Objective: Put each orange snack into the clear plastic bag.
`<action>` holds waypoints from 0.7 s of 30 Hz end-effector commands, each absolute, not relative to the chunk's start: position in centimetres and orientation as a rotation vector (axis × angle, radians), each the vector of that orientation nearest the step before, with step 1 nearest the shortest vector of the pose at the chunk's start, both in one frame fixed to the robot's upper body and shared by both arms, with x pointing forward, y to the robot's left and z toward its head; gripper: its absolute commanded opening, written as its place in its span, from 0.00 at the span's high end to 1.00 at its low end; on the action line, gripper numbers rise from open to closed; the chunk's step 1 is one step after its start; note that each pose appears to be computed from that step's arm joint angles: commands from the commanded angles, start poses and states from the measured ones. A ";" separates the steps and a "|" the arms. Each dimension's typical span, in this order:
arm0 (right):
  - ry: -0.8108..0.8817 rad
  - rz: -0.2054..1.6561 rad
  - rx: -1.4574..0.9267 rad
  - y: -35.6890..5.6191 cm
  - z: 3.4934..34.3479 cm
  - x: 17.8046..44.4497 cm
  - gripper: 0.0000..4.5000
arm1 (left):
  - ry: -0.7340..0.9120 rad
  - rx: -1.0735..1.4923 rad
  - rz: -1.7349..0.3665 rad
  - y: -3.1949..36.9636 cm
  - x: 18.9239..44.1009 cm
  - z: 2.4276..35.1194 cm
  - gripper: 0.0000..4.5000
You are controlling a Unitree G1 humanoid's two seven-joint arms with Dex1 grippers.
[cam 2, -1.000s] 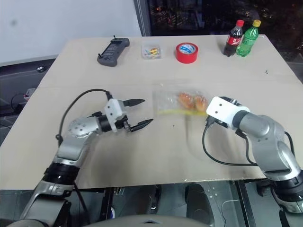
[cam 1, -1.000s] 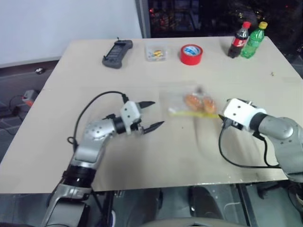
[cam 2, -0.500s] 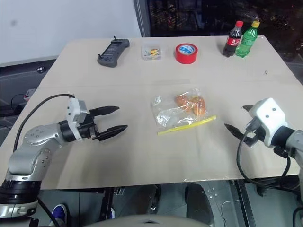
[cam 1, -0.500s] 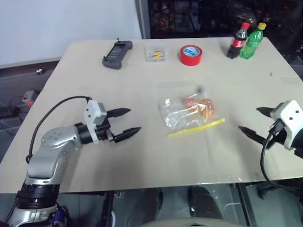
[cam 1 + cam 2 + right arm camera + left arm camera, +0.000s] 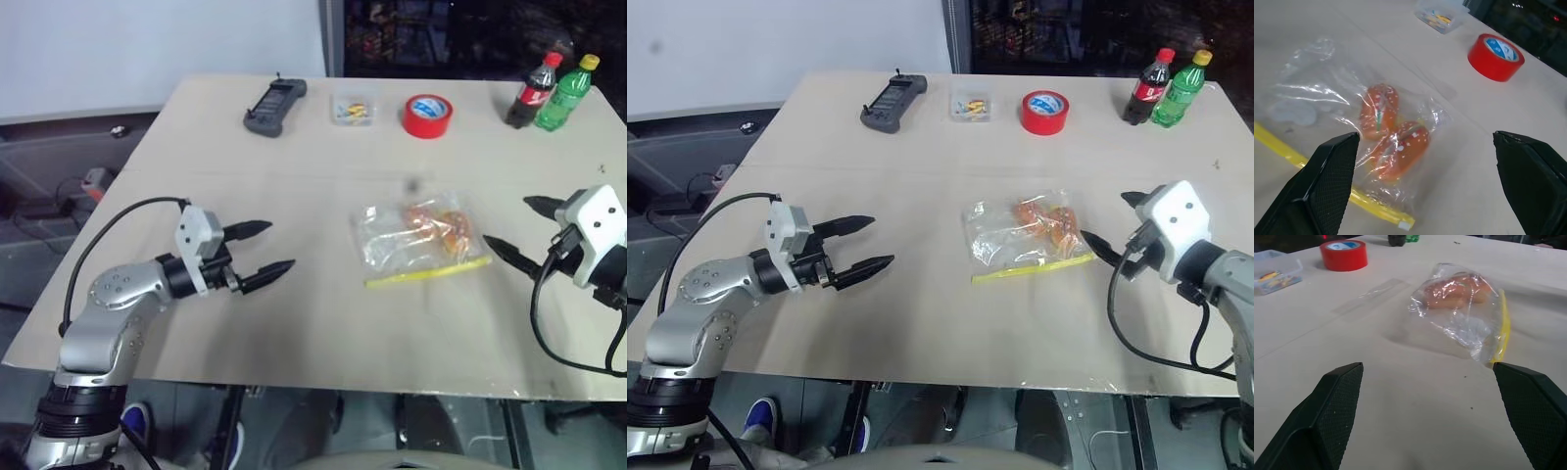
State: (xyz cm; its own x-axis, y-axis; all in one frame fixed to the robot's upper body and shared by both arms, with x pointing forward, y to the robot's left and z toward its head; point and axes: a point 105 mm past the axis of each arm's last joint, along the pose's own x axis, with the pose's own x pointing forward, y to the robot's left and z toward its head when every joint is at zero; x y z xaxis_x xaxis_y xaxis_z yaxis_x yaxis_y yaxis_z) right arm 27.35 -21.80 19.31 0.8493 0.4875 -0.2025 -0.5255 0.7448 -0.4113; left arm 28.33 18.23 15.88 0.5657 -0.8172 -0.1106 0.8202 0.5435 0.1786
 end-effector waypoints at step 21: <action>0.188 0.589 -0.511 -24.0 18.6 24.6 0.01 | 0.019 0.214 -1.009 17.9 27.2 16.7 0.00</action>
